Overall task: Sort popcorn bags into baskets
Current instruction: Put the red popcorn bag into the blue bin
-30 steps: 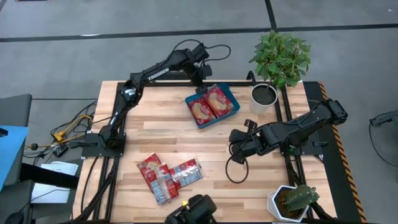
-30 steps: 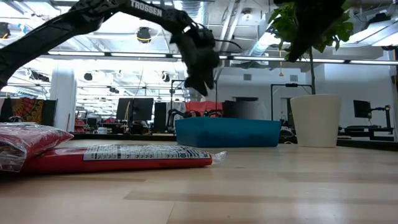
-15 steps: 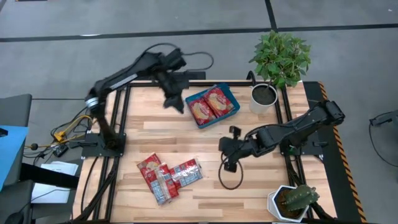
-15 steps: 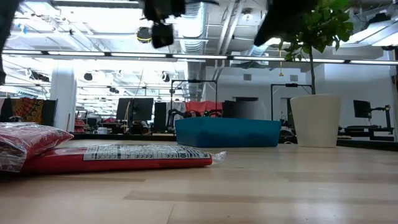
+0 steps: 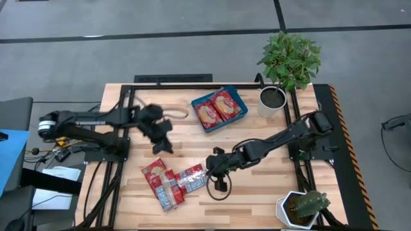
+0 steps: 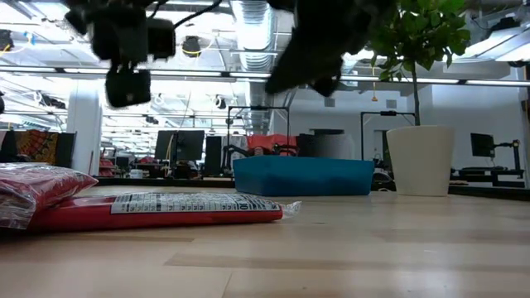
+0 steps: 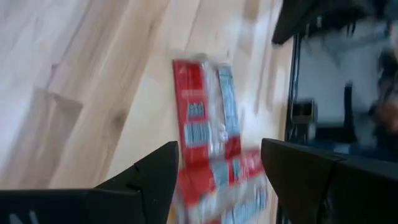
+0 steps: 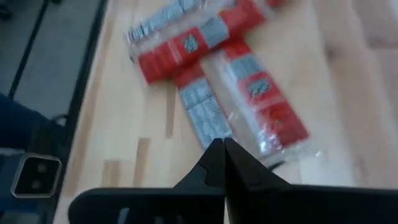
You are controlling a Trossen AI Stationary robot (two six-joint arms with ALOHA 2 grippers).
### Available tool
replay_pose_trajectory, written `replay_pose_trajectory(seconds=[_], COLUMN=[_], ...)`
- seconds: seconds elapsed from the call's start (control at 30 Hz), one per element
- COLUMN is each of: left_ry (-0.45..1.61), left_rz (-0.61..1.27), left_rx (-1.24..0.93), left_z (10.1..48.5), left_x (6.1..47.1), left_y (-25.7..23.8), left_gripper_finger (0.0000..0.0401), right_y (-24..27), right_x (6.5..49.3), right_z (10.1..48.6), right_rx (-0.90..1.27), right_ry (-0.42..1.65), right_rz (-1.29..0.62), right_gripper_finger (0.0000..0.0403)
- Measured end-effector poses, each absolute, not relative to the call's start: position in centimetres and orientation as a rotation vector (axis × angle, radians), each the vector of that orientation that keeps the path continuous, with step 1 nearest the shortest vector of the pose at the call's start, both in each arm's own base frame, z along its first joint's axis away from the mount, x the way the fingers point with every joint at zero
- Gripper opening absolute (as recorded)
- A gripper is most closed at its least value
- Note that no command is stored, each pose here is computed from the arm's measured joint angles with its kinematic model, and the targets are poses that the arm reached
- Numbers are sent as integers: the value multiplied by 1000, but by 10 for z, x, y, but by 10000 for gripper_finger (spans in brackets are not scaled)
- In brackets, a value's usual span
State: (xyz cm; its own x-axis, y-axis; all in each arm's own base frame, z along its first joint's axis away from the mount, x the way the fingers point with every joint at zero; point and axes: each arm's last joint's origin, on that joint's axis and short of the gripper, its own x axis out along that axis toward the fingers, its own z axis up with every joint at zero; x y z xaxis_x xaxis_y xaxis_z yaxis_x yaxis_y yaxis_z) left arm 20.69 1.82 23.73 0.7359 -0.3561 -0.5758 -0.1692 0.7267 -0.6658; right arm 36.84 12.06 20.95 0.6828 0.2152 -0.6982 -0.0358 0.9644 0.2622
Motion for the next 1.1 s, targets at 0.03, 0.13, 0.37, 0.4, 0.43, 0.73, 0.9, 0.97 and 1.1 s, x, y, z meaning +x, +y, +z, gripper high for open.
replay_pose_trajectory(seconds=[0.03, 0.13, 0.37, 0.4, 0.43, 0.73, 0.9, 0.97, 1.1], left_ry=[734, 735, 764, 761, 752, 702, 699, 671, 646], left_rz=[-107, -92, -39, -39, -35, 7, 51, 47, 68], left_rx=[-792, -861, -878, -875, -870, -886, -890, -892, -883], left_z=[230, 207, 188, 187, 187, 183, 175, 173, 168], left_x=[205, 196, 192, 194, 196, 207, 214, 221, 227], left_y=[14, 3, -10, -11, -12, -12, -11, -10, -9], left_gripper_finger=[217, 216, 216, 216, 216, 216, 216, 216, 217], right_y=[122, 129, 144, 144, 143, 113, 81, 69, 51], right_x=[371, 382, 405, 406, 405, 413, 414, 416, 416], right_z=[205, 189, 153, 148, 142, 133, 135, 138, 154], right_rx=[236, 238, 218, 214, 205, 194, 166, 174, 141], right_ry=[826, 853, 940, 964, 1001, 1048, 1064, 1056, 1004], right_rz=[151, 177, 198, 191, 176, -5, -182, -210, -304], right_gripper_finger=[9, 11, 9, 9, 9, 12, 12, 12, 12])
